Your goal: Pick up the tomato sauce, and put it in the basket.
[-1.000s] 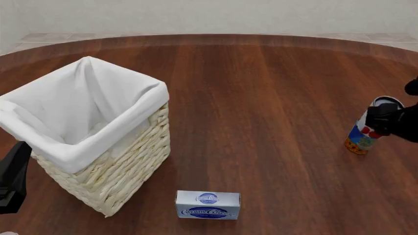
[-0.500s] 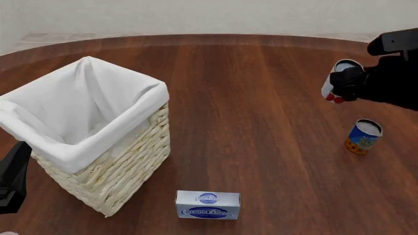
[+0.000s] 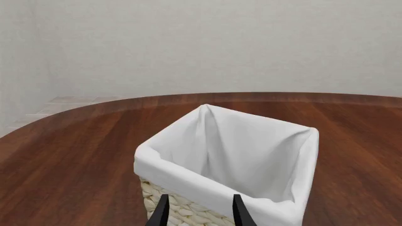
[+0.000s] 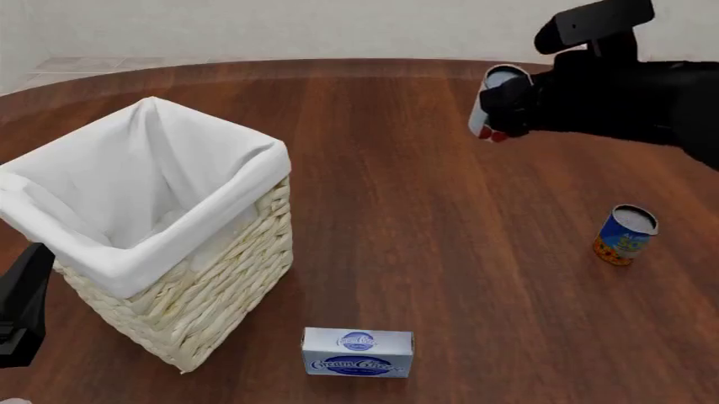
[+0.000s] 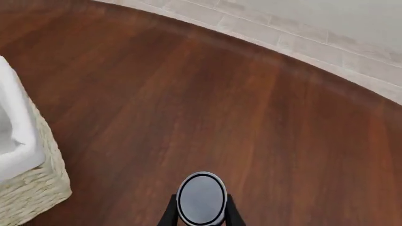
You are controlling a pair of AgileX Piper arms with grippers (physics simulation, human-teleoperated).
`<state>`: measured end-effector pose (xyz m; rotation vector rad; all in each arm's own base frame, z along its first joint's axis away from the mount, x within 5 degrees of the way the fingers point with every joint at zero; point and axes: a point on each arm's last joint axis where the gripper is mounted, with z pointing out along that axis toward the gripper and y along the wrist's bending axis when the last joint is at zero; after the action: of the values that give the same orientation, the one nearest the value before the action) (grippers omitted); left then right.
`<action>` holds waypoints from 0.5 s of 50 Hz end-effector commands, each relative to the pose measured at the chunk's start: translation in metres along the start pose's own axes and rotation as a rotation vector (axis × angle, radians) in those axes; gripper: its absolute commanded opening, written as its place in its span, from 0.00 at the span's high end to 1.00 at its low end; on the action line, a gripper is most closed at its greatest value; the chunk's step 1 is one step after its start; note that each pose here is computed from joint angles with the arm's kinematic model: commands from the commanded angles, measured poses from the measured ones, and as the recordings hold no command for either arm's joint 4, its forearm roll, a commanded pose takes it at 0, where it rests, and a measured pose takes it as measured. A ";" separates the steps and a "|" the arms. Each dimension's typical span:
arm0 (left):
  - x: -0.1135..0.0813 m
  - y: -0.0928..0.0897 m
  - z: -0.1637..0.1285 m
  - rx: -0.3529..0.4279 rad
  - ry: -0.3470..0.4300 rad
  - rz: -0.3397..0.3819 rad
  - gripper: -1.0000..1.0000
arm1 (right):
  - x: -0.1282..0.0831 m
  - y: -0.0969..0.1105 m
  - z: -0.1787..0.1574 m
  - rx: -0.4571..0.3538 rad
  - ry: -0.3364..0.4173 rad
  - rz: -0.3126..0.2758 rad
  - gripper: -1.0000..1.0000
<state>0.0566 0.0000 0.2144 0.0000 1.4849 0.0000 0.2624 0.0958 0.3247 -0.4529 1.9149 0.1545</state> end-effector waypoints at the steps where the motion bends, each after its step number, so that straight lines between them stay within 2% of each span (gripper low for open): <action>1: 0.000 0.000 0.000 0.000 0.000 0.000 0.00 | -0.026 0.025 0.013 -0.083 -0.025 -0.033 1.00; 13: 0.000 0.000 0.000 0.000 0.000 0.000 0.00 | -0.054 0.060 0.022 -0.185 -0.040 -0.107 1.00; 25: 0.000 0.000 0.000 0.000 0.000 0.000 0.00 | -0.069 0.094 0.032 -0.271 -0.053 -0.132 1.00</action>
<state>0.0566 0.0000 0.2144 0.0000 1.4849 0.0000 0.2772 0.1776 0.3571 -0.6933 1.8378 0.2755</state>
